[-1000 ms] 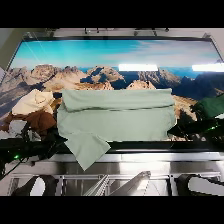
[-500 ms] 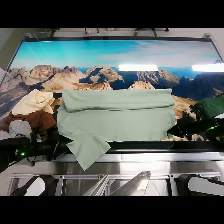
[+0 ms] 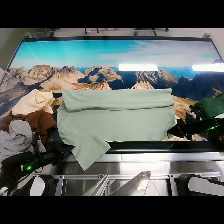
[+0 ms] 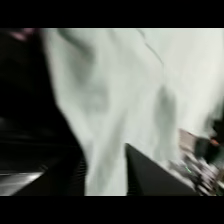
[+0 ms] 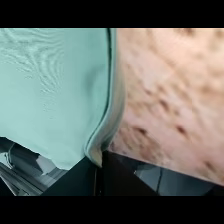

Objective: Fold the shirts.

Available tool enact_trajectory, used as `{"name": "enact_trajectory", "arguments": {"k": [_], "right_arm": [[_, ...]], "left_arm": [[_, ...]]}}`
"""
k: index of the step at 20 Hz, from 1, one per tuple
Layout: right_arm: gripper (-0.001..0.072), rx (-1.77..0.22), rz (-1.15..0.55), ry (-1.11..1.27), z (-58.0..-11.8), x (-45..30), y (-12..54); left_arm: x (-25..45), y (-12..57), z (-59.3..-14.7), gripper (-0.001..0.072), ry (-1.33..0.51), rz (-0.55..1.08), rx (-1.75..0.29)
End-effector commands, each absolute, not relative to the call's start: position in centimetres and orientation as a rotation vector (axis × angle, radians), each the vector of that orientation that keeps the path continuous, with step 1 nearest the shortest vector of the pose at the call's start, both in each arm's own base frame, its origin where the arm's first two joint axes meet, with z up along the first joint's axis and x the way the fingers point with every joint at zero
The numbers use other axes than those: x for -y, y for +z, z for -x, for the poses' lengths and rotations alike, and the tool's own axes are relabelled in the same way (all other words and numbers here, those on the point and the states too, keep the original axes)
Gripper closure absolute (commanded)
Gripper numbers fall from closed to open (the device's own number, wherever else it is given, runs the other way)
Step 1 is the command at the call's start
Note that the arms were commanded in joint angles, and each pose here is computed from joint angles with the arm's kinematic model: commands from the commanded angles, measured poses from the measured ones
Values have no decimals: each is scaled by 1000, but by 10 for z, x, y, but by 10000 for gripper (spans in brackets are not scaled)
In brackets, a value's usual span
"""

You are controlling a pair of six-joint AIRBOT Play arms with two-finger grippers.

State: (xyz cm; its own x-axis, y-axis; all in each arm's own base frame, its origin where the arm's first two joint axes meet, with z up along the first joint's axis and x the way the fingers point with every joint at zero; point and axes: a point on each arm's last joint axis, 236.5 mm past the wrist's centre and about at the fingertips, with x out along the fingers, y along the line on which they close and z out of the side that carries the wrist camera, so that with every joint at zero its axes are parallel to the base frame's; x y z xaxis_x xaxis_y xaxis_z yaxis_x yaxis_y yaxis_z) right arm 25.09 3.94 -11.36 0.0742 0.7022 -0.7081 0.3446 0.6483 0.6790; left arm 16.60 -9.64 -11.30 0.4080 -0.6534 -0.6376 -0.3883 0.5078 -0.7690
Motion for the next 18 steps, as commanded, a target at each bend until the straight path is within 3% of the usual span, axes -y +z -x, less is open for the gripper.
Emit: {"name": "enact_trajectory", "arguments": {"k": [1,4,9,14,18], "right_arm": [[692,-1523,-911,341,-252,-41,-111],[693,-1468,-893,381,-260,-44,-100],[694,-1353,-838,341,-249,-50,-76],[693,-1198,-883,87,-221,-45,-81],[694,-1114,-925,-182,-207,9,-74]], "left_arm": [[89,-84,-184,681,-239,1085,-1034],[101,-85,-178,675,-276,1096,-1096],[120,-49,-187,676,-519,1023,-1250],[135,-25,-211,676,-666,951,-1322],[110,-28,-220,676,-589,985,-1380]]}}
